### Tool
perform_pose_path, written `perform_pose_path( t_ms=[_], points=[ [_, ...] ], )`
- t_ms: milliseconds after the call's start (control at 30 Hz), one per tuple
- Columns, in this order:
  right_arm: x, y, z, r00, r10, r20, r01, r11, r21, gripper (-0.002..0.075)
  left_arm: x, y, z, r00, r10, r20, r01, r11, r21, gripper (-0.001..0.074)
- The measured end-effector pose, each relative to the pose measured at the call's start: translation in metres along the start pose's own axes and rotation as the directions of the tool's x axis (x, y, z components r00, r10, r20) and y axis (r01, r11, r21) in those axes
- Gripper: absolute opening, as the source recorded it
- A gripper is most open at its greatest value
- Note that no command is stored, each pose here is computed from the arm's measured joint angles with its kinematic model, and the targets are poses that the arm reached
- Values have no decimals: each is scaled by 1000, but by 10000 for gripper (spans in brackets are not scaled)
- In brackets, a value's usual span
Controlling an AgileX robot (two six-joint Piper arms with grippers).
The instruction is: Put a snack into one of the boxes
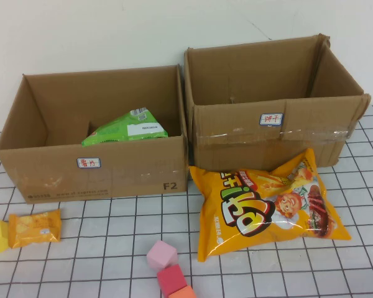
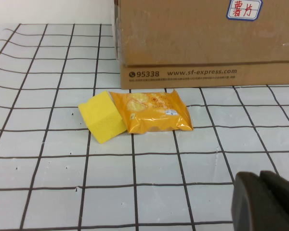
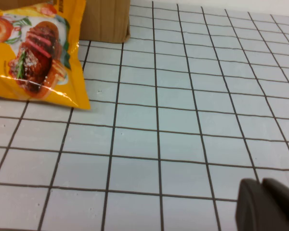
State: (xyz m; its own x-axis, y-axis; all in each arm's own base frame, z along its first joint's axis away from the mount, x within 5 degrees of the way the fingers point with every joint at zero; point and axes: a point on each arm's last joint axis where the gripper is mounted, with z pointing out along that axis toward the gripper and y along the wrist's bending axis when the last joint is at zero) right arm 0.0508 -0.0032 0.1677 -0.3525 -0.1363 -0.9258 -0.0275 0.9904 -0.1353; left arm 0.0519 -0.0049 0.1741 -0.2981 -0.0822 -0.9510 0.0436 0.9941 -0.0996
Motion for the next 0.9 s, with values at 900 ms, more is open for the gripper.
perform_pose_path(
  t_ms=[900],
  points=[
    [-2, 0, 0, 1000, -6, 26, 6, 1000, 3, 1, -1, 0, 0, 1000, 0, 22, 0, 1000, 0, -1]
  ],
)
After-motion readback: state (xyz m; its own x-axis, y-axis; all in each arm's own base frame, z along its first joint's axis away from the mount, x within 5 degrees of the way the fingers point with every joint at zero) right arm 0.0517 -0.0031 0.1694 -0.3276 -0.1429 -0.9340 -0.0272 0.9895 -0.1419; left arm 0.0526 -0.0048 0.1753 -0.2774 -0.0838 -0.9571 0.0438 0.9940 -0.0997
